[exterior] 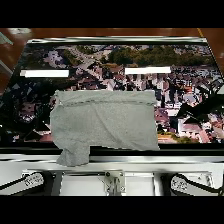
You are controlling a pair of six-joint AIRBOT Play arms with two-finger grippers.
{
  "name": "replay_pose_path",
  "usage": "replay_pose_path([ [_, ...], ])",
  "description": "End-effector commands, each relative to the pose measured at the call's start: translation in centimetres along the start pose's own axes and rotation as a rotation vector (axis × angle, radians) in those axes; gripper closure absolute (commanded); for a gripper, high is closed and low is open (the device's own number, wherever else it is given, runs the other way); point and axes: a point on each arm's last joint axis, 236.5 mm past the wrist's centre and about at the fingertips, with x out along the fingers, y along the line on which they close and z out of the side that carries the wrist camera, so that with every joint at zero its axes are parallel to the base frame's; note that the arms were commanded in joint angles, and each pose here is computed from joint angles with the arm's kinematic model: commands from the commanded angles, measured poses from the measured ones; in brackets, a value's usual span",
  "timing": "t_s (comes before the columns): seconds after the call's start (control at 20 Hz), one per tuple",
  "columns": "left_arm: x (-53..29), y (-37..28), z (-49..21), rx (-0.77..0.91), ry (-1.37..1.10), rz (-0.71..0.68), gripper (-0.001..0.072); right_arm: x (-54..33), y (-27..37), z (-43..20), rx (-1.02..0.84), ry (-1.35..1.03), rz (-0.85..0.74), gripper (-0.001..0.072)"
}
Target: Fold the shirts.
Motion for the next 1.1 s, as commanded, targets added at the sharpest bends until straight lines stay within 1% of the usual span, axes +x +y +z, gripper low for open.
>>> replay_pose_path([
  [0.0, 3.9, 1.1, -5.0, -0.034, 0.065, -0.049, 0.0056, 1.3, 0.7, -1.6, 0.05, -0.027, 0.097, 0.0139],
  [0.15, 6.0, 1.0, -5.8, -0.024, 0.083, -0.045, 0.0056, 2.1, 0.5, -1.5, 0.076, -0.037, 0.098, 0.0139],
  [0.3, 7.8, -0.7, -5.2, -0.02, 0.064, -0.093, 0.0058, 2.2, 0.5, -1.4, 0.087, -0.045, 0.097, 0.0139],
  [0.35, 8.2, -1.2, -4.8, -0.02, 0.054, -0.104, 0.0081, 2.2, 0.5, -1.4, 0.087, -0.045, 0.097, 0.0139],
  [0.4, 8.6, -1.7, -4.3, -0.022, 0.04, -0.116, 0.0248, 2.2, 0.5, -1.4, 0.091, -0.043, 0.097, 0.0139],
  [0.45, 8.7, -2.3, -4.0, -0.02, 0.031, -0.128, 0.0432, 2.2, 0.5, -1.4, 0.094, -0.041, 0.097, 0.0139],
  [0.5, 8.7, -3.1, -4.2, 0.005, 0.035, -0.154, 0.0649, 2.2, 0.5, -1.6, 0.093, -0.034, 0.098, 0.0139],
  [0.55, 8.6, -3.9, -4.6, 0.032, 0.05, -0.185, 0.0679, 2.2, 0.4, -2.1, 0.089, -0.013, 0.092, 0.0139],
  [0.65, 8.3, -4.6, -5.7, 0.065, 0.093, -0.223, 0.0679, 2.9, -0.8, -5.2, 0.044, 0.109, 0.055, 0.0137],
  [0.7, 8.2, -4.9, -6.1, 0.075, 0.108, -0.233, 0.0679, 3.5, -1.1, -7.2, 0.044, 0.181, 0.069, 0.0137],
  [0.8, 7.9, -5.2, -6.3, 0.091, 0.112, -0.24, 0.0679, 5.4, 0.4, -10.4, 0.079, 0.275, 0.194, 0.0137],
  [0.95, 7.6, -5.3, -6.2, 0.102, 0.096, -0.237, 0.0679, 9.1, 1.8, -11.2, 0.154, 0.247, 0.268, 0.0138],
  [1.05, 7.5, -5.4, -6.2, 0.105, 0.096, -0.239, 0.0679, 11.0, 3.4, -11.3, 0.17, 0.222, 0.299, 0.0137],
])
